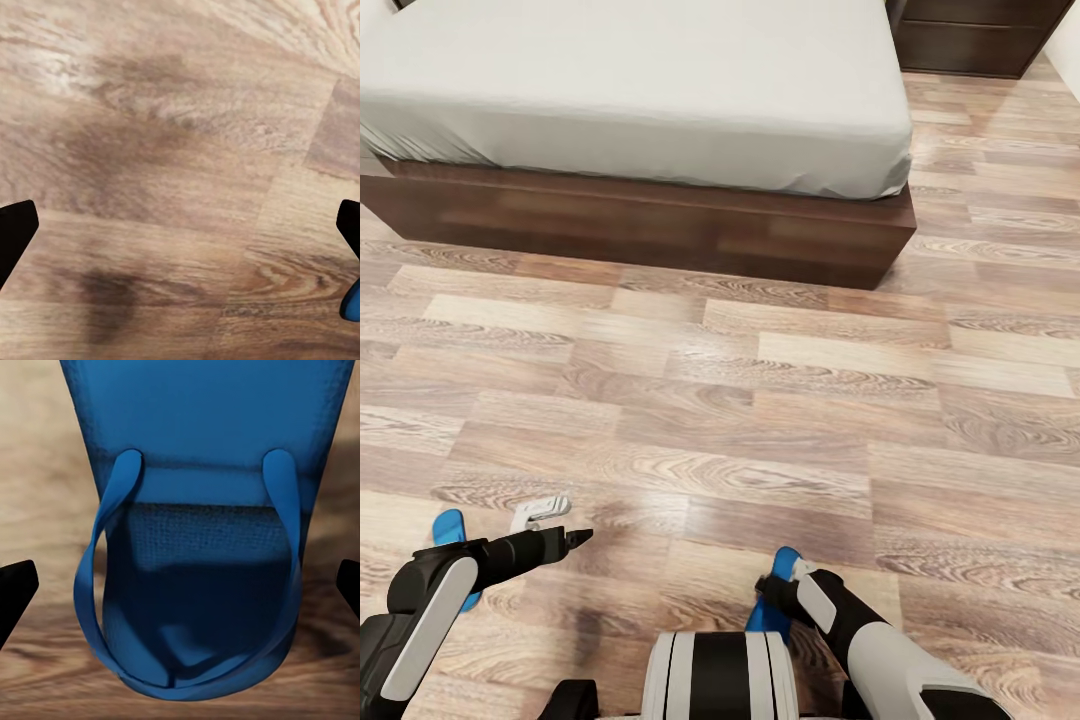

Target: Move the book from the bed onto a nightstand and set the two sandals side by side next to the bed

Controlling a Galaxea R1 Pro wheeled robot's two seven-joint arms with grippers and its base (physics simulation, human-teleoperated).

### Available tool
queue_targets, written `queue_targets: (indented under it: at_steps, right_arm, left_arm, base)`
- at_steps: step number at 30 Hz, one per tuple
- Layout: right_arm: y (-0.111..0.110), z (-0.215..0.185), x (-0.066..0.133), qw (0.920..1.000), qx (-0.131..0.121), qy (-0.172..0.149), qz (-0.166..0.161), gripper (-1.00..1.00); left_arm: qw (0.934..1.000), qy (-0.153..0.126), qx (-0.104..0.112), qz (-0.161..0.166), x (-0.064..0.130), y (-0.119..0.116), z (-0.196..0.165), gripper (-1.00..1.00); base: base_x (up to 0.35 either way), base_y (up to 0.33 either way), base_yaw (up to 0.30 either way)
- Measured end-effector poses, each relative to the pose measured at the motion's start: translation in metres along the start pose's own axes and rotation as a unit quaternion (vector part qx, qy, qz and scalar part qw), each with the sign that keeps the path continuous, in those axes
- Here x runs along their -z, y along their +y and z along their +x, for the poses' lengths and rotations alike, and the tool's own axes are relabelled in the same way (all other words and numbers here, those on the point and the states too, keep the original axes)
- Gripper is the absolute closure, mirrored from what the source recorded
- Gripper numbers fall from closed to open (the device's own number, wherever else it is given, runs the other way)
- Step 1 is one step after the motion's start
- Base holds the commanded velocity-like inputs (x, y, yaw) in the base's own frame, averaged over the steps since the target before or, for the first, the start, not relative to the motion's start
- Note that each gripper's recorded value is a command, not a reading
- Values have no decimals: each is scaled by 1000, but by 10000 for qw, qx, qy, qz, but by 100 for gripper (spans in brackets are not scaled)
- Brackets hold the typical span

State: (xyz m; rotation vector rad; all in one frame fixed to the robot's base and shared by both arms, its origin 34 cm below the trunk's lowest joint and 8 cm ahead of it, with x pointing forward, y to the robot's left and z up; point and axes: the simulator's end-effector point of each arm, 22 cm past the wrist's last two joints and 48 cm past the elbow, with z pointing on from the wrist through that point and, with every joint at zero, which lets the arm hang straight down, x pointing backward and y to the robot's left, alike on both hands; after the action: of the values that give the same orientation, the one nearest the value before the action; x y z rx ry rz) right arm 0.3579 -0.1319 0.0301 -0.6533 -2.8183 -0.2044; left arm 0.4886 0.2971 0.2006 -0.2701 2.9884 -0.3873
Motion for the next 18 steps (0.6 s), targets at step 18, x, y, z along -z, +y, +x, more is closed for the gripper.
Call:
queue_targets:
  at_steps: [18]
  right_arm:
    - [-7,10,-10,9999,-29,126,65,-100]
  left_arm:
    - [9999,102,22,-17,-8,3,7,-100]
  base:
    - [0,0,0]
